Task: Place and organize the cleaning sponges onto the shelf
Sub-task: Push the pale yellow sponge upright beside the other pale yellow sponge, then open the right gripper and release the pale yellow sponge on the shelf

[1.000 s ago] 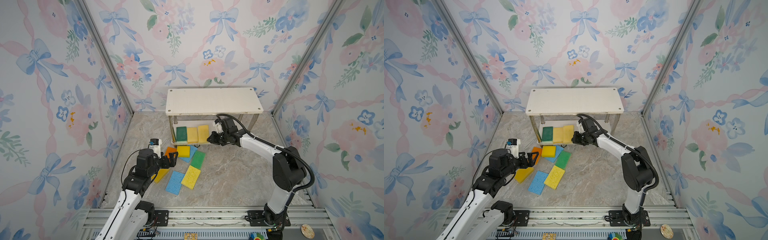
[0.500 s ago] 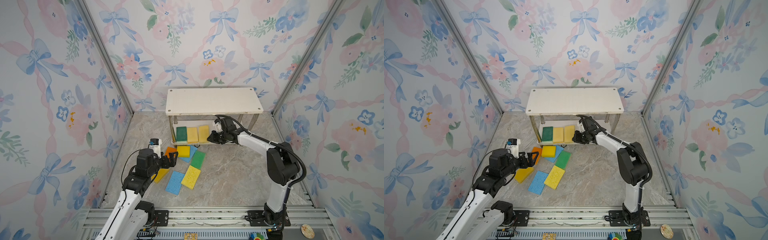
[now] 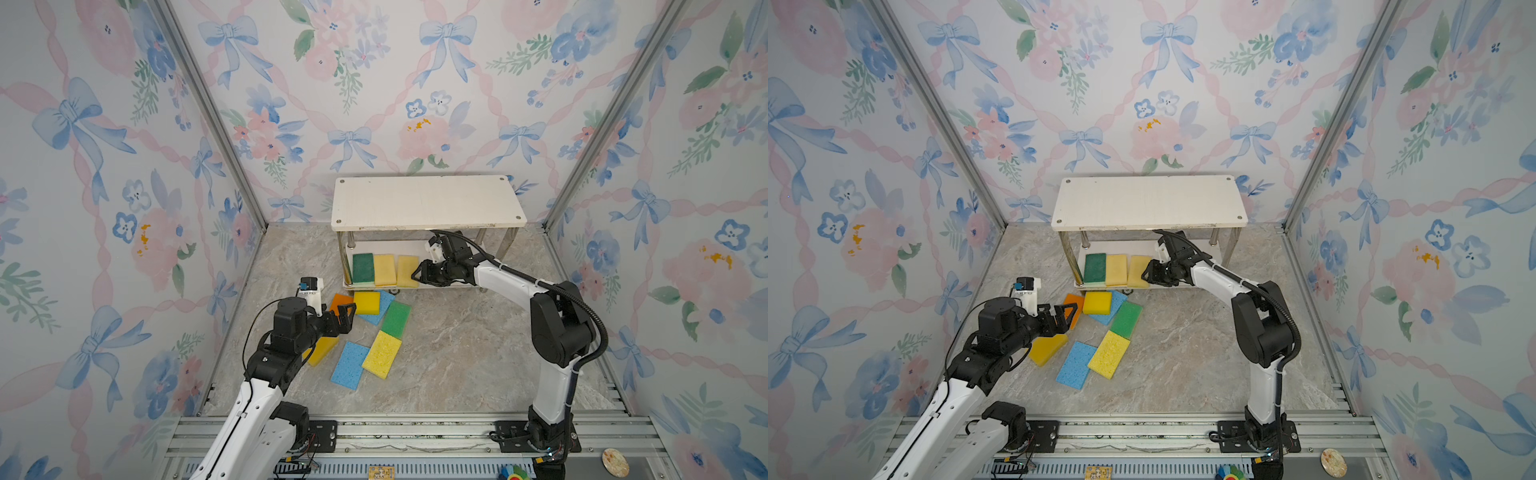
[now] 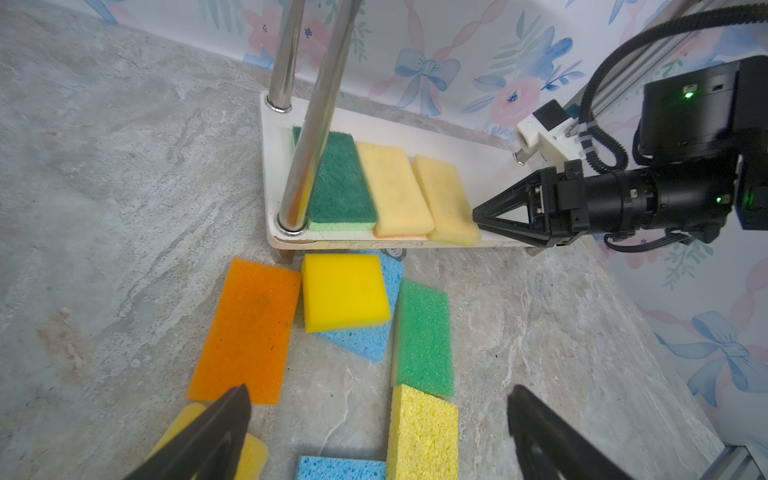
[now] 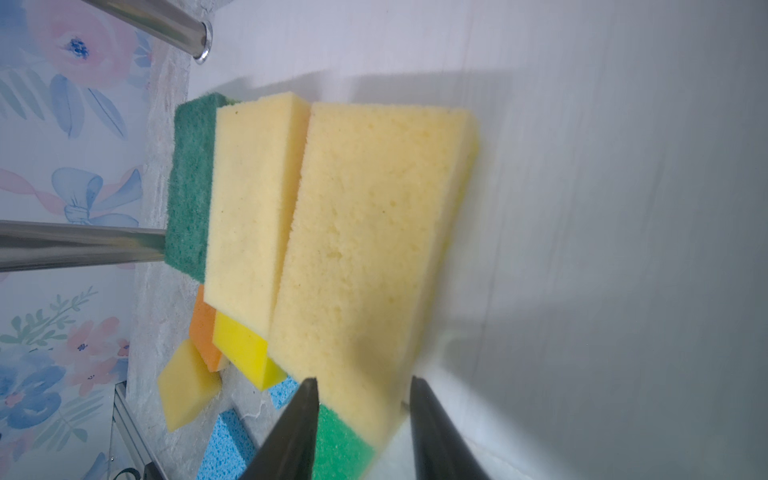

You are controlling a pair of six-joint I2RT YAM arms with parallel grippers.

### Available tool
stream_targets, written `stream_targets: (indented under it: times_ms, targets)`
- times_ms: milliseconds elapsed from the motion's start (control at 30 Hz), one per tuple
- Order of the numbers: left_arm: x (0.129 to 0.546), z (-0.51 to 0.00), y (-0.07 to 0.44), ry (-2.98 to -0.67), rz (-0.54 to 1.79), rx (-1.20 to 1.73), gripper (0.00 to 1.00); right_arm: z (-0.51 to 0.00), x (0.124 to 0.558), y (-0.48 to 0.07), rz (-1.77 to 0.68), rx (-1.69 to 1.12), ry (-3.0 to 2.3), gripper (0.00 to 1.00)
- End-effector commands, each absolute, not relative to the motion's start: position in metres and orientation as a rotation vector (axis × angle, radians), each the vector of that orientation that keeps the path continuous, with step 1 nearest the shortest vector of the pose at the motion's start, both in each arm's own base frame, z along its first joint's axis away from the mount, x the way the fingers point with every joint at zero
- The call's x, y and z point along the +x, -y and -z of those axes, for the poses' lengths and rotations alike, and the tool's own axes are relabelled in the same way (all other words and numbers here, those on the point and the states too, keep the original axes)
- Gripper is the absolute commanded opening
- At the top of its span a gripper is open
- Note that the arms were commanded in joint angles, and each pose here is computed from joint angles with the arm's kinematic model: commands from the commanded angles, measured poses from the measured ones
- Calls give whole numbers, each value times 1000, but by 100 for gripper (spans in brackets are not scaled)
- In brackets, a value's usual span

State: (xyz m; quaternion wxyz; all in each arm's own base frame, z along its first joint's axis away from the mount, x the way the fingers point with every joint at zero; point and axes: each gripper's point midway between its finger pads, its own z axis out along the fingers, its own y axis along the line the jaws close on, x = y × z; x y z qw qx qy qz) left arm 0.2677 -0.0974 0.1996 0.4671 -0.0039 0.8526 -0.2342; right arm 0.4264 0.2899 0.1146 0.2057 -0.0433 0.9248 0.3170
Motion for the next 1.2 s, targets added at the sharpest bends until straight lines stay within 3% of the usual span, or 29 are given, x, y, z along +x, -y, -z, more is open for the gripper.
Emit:
stream_targets:
  times_ms: [0,267,900,1167]
  targets:
    - [270,-200,98,-2083,561,0,98,-112,436,-288,-885,-101,-2580,48]
    - [270,-200,98,-2086,562,1,98,-111,450,-292,-976,-19,-2531,60]
    - [270,-200,98,-2085,563,3,98,-113,480,-309,-1203,147,-2427,62]
    - [270,-200,99,-2084,565,6,98,-113,477,-301,-1147,136,-2437,62]
